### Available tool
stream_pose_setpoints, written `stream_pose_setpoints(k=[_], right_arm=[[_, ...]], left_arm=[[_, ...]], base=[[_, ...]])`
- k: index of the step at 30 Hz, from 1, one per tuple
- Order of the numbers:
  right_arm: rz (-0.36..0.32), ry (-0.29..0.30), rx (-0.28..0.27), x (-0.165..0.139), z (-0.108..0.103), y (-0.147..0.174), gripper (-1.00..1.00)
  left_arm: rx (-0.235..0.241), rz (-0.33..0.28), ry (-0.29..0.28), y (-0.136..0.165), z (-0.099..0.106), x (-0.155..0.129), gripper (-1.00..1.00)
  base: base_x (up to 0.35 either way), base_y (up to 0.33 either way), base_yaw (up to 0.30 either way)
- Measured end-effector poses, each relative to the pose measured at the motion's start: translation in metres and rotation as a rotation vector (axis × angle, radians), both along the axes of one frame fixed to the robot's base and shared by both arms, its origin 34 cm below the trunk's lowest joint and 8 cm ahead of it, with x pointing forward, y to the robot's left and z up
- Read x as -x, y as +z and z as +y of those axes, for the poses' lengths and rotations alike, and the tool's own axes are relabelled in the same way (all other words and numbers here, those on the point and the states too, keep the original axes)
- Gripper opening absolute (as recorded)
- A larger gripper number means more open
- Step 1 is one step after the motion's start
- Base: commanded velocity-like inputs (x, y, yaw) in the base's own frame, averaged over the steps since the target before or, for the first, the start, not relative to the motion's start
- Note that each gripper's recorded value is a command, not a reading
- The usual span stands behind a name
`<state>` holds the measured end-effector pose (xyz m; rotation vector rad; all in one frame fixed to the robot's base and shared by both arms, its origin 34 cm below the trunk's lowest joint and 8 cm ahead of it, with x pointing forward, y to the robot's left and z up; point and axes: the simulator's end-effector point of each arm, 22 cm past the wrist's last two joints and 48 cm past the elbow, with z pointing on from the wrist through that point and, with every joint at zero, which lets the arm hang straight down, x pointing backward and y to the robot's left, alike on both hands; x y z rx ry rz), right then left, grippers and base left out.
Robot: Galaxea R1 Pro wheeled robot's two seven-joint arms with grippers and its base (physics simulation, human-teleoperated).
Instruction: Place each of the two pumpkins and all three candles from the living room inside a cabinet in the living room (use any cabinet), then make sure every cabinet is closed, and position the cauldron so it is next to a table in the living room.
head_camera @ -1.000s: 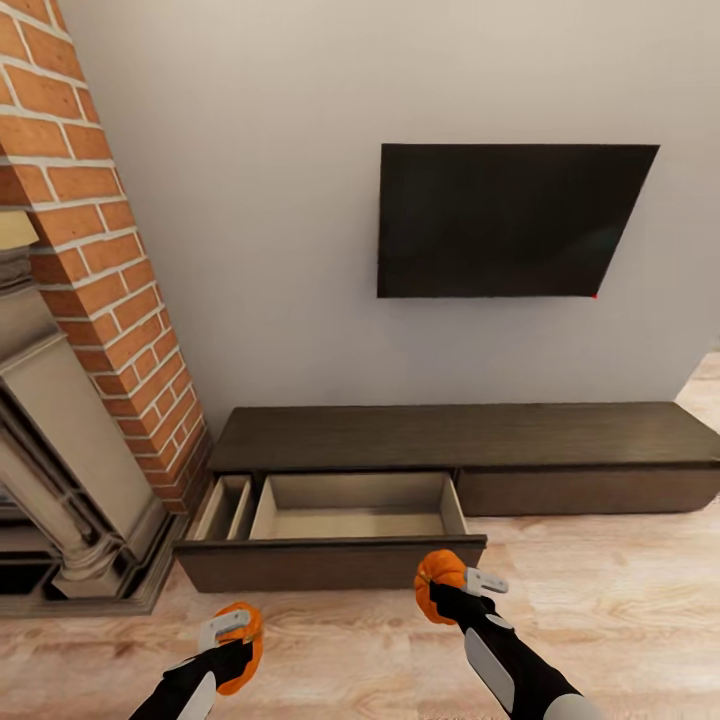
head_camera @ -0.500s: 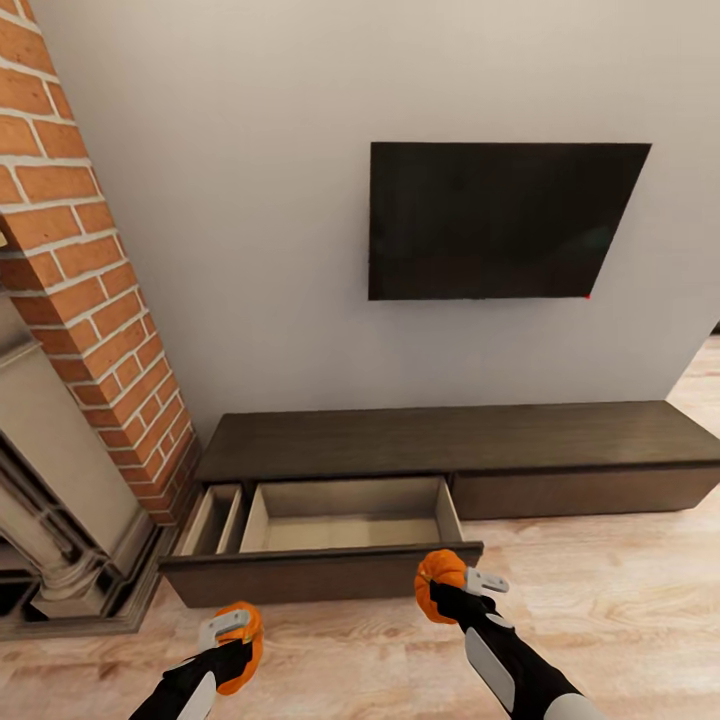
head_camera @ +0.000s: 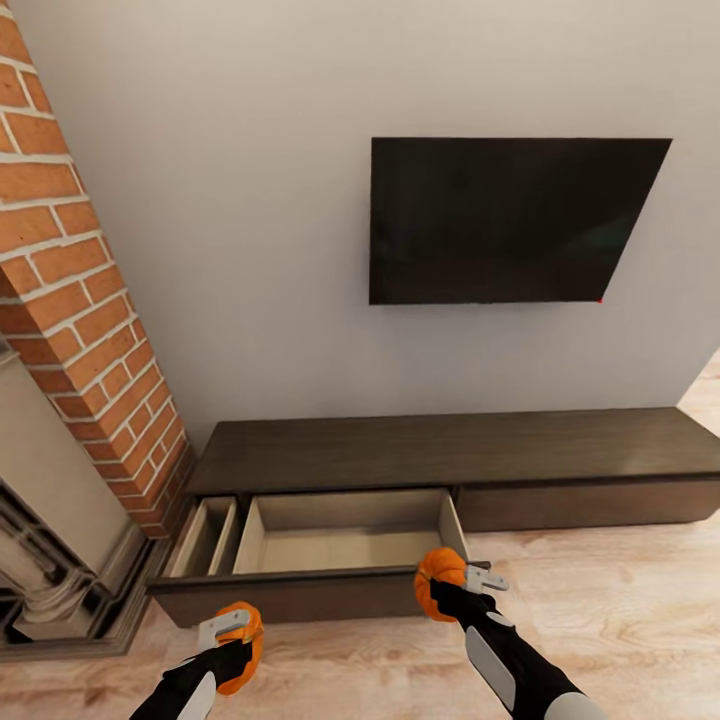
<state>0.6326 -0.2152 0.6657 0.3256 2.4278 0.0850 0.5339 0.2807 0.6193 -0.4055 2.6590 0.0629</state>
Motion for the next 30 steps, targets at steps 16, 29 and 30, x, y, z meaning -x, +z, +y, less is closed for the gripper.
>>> stream_pose_setpoints(k=[16, 29, 30], right_arm=[[0.006, 0.004, -0.005, 0.001, 0.004, -0.001, -1.00], [-0.002, 0.007, -0.005, 0.000, 0.005, 0.000, -1.00], [-0.002, 0.007, -0.005, 0.000, 0.005, 0.000, -1.00]], left_arm=[[0.000, 0.000, 0.000, 0.000, 0.000, 0.000, -1.00], [0.059, 0.015, -0.029, 0.017, -0.013, -0.016, -1.00], [0.085, 0.045, -0.047, 0.024, -0.021, -0.019, -1.00]], base=[[0.165, 0.000, 0.000], [0.006, 0.000, 0.000], [0.000, 0.000, 0.000]])
